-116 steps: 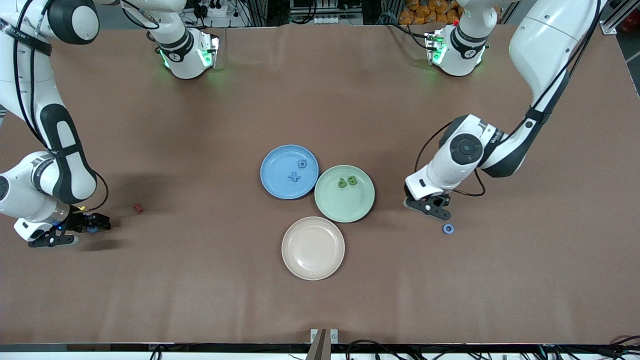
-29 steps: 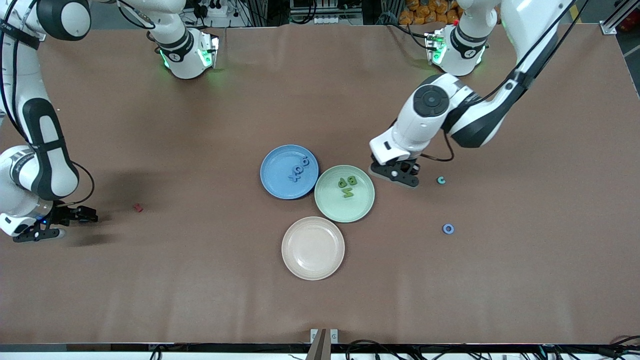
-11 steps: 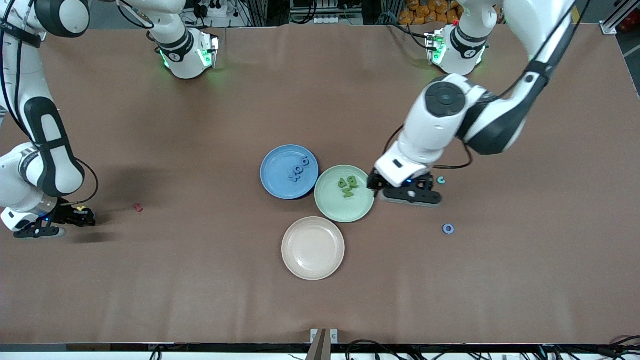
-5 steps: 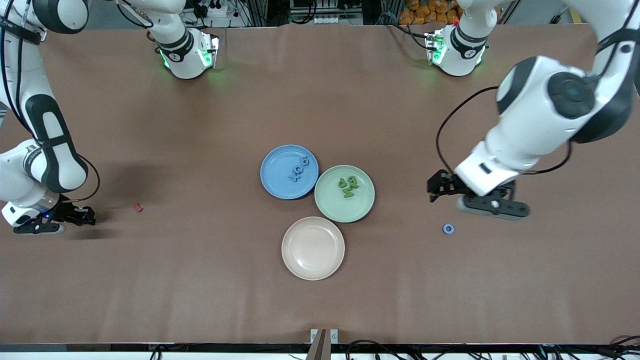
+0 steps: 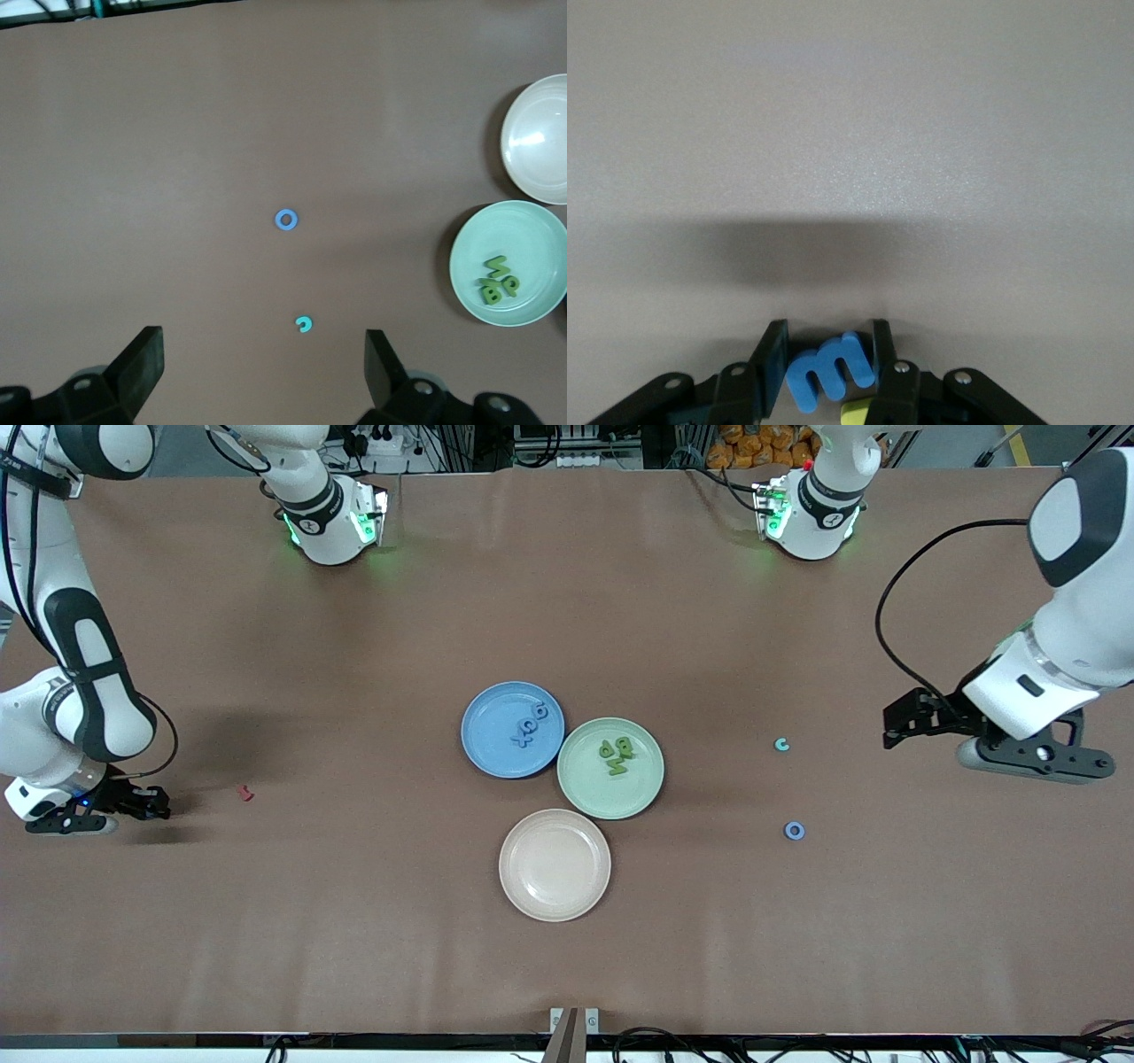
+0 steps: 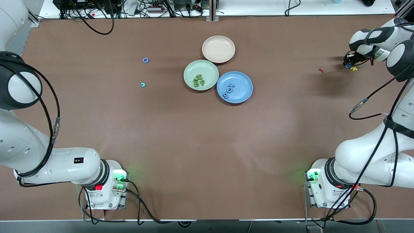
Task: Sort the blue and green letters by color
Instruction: 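Drop the u on the green plate and retract the left gripper to rest, then carry the blue m onto the blue plate with the right gripper and release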
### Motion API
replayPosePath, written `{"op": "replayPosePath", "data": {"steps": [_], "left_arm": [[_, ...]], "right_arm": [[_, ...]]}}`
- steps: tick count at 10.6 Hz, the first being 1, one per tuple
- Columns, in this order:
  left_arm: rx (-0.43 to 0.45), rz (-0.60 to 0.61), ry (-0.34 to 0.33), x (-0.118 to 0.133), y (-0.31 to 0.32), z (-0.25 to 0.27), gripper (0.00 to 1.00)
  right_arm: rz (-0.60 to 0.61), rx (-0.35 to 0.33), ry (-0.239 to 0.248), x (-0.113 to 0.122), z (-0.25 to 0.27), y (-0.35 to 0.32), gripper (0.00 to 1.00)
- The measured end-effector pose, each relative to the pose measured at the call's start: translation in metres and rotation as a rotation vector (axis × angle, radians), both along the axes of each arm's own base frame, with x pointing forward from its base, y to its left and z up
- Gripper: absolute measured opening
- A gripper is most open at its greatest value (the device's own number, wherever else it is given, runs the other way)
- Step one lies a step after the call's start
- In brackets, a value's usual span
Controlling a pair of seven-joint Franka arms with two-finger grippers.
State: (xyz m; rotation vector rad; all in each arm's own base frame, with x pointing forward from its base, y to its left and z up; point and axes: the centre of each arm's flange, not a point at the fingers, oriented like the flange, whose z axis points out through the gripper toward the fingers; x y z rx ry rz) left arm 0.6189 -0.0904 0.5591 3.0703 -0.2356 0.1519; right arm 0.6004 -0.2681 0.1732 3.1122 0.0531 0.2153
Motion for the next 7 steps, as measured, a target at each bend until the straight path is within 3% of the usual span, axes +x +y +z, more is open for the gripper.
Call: {"op": "replayPosePath", "data": {"steps": [7], "left_arm": [[0.0, 0.039, -0.026, -0.016, 0.021, 0.035, 1.0]], "right_arm": [[0.0, -0.003, -0.008, -0.005, 0.001, 0.003, 0.4]]}}
